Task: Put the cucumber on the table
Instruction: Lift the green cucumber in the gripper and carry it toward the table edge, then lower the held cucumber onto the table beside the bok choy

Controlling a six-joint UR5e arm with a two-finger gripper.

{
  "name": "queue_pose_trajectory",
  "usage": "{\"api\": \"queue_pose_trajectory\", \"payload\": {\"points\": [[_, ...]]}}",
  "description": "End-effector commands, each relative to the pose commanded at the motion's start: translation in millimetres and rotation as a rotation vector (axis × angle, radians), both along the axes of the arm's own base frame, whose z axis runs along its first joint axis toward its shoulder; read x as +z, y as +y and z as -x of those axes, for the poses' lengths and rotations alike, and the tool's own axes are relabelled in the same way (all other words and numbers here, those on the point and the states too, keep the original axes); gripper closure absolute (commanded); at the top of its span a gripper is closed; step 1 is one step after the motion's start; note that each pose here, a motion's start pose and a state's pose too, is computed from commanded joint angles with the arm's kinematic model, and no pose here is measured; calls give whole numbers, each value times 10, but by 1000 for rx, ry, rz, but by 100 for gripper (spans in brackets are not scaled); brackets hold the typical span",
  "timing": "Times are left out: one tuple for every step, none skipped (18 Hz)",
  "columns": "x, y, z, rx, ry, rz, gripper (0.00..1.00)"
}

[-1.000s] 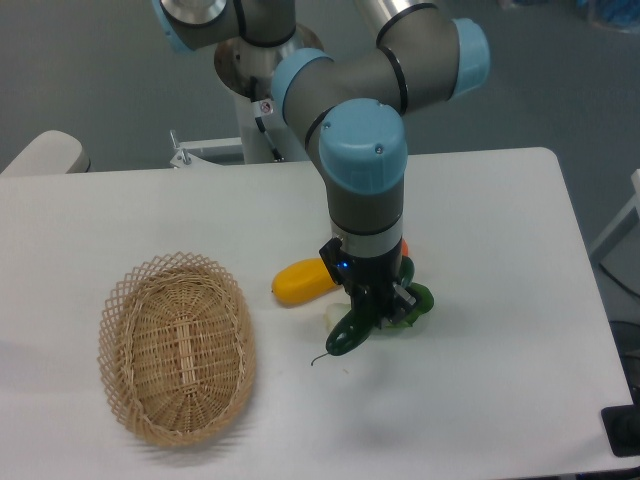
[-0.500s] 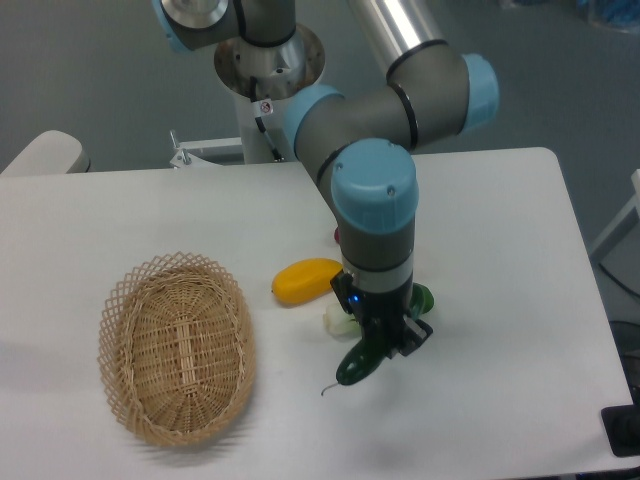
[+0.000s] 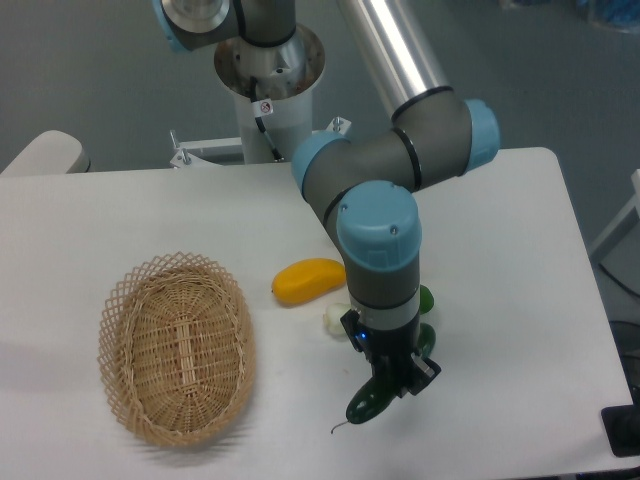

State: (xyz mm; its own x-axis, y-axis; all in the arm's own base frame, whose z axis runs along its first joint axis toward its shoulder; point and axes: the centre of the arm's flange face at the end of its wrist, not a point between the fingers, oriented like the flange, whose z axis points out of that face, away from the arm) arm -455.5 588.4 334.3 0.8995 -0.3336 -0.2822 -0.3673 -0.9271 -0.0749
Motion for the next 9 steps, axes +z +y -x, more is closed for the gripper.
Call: {"api": "queue_pose_trajectory", "payload": {"points": [[-34, 6, 7, -12, 2, 3, 68], [-77, 15, 17, -31, 9, 5, 68], [-124, 23, 26, -53, 17, 6, 68], [-212, 34, 37, -74, 22, 12, 68], [-272, 40, 59, -101, 27, 17, 68], [-348, 51, 74, -137, 32, 29, 68], [-416, 48, 87, -170, 32, 42, 68], [-487, 30, 84, -199, 29, 56, 68], [-538, 20, 73, -223, 32, 63, 68]]}}
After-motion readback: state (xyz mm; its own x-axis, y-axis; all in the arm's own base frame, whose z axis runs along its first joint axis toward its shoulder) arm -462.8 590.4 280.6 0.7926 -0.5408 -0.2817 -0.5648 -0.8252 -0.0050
